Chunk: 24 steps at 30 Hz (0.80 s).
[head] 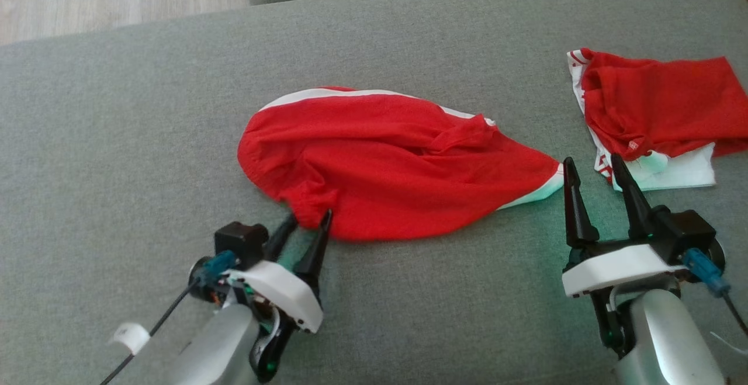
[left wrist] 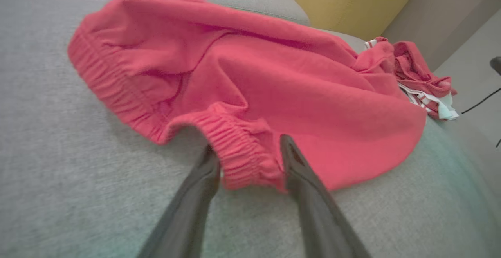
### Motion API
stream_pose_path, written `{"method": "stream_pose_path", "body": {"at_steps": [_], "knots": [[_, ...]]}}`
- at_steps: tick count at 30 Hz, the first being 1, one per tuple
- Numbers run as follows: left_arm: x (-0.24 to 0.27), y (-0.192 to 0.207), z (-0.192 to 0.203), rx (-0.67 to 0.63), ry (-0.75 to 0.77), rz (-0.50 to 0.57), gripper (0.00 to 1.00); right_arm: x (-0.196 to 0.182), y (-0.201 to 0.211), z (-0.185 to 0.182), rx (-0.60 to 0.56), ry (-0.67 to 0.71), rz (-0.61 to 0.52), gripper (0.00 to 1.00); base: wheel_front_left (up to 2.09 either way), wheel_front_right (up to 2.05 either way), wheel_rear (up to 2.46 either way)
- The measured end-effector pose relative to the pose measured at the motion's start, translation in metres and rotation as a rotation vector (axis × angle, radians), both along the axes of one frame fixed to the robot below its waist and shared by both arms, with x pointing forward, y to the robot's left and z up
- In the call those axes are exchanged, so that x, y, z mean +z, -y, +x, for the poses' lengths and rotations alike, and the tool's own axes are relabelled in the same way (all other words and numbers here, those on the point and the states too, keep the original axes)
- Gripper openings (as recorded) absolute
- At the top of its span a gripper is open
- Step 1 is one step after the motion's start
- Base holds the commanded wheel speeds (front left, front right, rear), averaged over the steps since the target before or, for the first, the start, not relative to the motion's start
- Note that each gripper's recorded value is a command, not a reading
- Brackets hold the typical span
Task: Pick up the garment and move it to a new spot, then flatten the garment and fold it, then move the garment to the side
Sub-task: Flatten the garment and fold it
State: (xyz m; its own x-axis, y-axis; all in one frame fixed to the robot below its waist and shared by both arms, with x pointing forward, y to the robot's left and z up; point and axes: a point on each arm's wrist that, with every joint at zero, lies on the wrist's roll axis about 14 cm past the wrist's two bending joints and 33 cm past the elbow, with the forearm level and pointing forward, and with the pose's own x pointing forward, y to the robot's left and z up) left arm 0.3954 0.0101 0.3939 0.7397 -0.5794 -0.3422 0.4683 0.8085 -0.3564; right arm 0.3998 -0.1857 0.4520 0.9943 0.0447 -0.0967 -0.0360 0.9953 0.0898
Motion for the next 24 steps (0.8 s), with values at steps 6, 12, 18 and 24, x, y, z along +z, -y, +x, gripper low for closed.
{"method": "stream_pose_path", "body": {"at_steps": [6, 12, 18, 24], "knots": [[0.023, 0.006, 0.003, -0.033, 0.101, -0.024, 0.0, 0.002, -0.001, -0.001, 0.001, 0.005, 0.001, 1.0, 0.0, 0.0, 0.0], [0.049, -0.002, -0.002, -0.059, 0.216, -0.021, 0.0, 0.011, -0.004, -0.001, 0.011, 0.028, 0.004, 1.0, 0.0, 0.0, 0.0], [0.065, -0.016, -0.023, -0.051, 0.269, -0.021, 0.0, 0.019, -0.01, -0.001, 0.028, 0.051, 0.008, 1.0, 0.0, 0.0, 0.0], [0.07, -0.027, -0.023, -0.055, 0.274, 0.036, 0.0, 0.014, -0.012, 0.0, 0.033, 0.038, 0.008, 1.0, 0.0, 0.0, 0.0]]}}
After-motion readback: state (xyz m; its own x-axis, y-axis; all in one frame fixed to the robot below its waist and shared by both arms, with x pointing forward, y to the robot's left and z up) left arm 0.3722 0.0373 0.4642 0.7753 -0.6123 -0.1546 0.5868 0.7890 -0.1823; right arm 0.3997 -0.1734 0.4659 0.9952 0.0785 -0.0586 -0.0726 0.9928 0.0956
